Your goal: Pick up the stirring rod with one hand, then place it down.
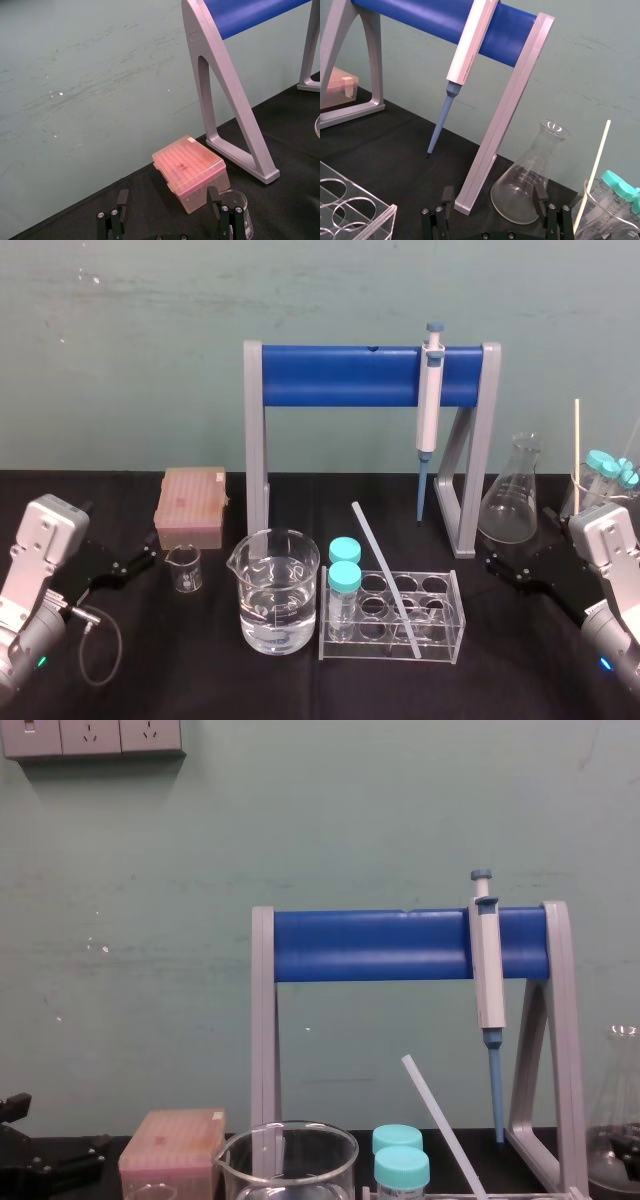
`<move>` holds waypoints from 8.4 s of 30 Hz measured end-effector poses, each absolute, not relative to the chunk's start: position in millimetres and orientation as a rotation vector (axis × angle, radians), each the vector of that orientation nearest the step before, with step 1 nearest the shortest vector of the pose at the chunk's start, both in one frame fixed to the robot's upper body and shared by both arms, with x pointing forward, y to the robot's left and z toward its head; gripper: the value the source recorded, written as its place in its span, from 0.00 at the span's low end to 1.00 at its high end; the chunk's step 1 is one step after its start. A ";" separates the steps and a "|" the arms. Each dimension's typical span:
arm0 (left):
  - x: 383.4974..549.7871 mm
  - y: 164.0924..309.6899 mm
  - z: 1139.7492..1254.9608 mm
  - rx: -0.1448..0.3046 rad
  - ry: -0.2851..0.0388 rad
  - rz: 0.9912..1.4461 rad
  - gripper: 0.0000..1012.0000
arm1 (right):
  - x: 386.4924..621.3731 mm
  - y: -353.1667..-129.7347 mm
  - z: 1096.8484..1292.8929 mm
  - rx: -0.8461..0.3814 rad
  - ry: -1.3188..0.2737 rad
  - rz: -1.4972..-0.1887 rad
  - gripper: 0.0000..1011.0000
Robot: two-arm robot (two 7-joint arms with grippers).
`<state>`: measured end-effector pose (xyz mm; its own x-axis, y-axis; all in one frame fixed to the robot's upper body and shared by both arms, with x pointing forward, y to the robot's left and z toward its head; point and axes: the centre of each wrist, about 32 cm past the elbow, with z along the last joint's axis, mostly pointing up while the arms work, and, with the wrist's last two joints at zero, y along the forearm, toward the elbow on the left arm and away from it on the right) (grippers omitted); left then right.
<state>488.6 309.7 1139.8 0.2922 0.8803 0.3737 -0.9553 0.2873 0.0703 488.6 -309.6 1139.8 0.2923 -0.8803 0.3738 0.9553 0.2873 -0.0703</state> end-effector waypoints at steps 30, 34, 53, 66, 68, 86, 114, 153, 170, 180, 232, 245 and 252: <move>488.6 309.7 1139.8 0.304 -0.285 1.248 0.99 | 488.6 -309.7 1139.8 -0.305 -0.285 -1.248 0.99; 488.6 309.7 1139.8 0.304 -0.285 1.248 0.99 | 488.6 -309.7 1139.7 -0.305 -0.285 -1.248 0.99; 488.6 309.7 1139.8 0.304 -0.285 1.248 0.99 | 488.6 -309.7 1139.7 -0.305 -0.285 -1.248 0.99; 488.6 309.7 1139.8 0.304 -0.285 1.248 0.99 | 494.3 -311.0 1153.9 -0.156 -0.165 -1.221 0.99; 488.6 309.6 1139.8 0.304 -0.285 1.248 0.99 | 499.2 -309.8 1163.6 -0.069 -0.097 -1.193 0.99; 488.6 309.7 1139.8 0.304 -0.285 1.248 0.99 | 524.2 -250.0 1216.7 0.104 0.122 -0.694 0.99; 488.6 309.7 1139.8 0.304 -0.285 1.248 0.99 | 534.7 -228.1 1196.1 -0.154 0.170 -0.753 0.99; 488.6 309.7 1139.8 0.304 -0.285 1.248 0.99 | 537.2 -229.1 1194.3 -0.164 0.158 -0.773 0.40; 488.6 309.6 1139.8 0.304 -0.285 1.248 0.99 | 537.1 -229.0 1194.4 -0.163 0.158 -0.773 0.07; 488.6 309.7 1139.8 0.304 -0.285 1.248 0.99 | 533.6 -230.7 1191.5 -0.112 0.116 -0.785 0.07; 488.6 309.7 1139.8 0.304 -0.285 1.248 0.99 | 501.6 -275.0 1260.9 0.361 -0.248 -0.737 0.07; 488.6 309.7 1139.8 0.304 -0.285 1.248 0.99 | 499.3 -277.1 1259.4 0.361 -0.244 -0.741 0.07; 488.6 309.7 1139.8 0.304 -0.285 1.248 0.99 | 499.4 -277.4 1258.8 0.360 -0.242 -0.741 0.07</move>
<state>488.6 309.7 1139.8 0.2923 0.8803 0.3737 -0.9552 0.2873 0.0703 499.4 -277.4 1258.8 0.7144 -0.6942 0.0883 0.6123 0.6812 0.4014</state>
